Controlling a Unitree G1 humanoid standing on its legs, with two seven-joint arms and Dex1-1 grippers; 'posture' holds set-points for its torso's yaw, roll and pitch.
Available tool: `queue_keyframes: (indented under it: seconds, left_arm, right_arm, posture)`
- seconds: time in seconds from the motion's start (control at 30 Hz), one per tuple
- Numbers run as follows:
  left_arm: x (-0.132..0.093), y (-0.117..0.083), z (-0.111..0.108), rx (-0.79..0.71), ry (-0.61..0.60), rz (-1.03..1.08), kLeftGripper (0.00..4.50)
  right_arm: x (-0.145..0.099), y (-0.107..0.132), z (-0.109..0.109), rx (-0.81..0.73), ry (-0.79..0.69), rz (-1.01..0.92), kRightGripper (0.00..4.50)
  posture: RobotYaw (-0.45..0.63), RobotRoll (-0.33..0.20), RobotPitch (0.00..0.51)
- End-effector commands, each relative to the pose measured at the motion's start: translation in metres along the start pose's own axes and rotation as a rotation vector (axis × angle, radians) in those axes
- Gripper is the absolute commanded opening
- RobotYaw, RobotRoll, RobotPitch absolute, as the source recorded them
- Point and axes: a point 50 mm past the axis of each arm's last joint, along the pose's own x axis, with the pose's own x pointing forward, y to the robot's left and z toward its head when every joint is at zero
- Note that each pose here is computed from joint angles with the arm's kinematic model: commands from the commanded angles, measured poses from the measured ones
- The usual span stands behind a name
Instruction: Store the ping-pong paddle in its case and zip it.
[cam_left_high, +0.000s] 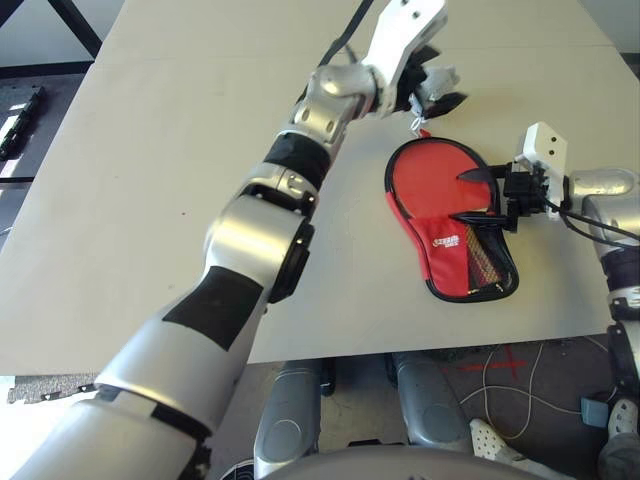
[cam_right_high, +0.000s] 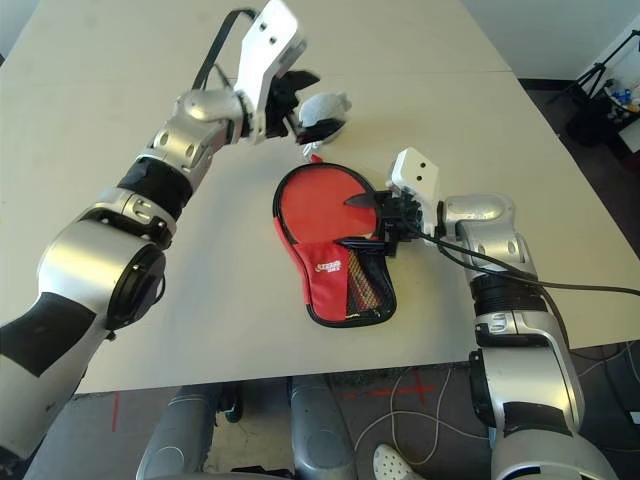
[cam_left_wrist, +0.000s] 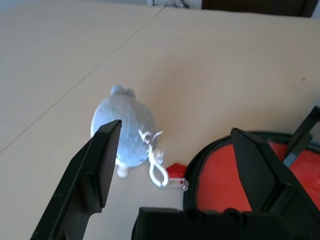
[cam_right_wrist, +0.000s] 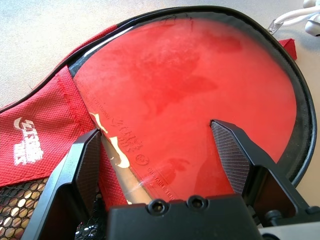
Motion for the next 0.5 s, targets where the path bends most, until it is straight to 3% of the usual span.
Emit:
queue_keyframes:
  seconds: [0.03,0.5]
  left_arm:
    - [0.003,-0.004,-0.010,-0.011,0.042,0.040,4.46]
    - [0.019,-0.027,-0.032,-0.128,0.140,0.073,4.46]
  right_arm:
    - [0.017,0.019,-0.035,0.109,0.119,0.093,4.50]
    - [0.012,0.022,-0.035,0.111,0.123,0.081,4.50]
  posture:
    - [-0.14,0.000,0.293]
    - [-0.19,0.000,0.287]
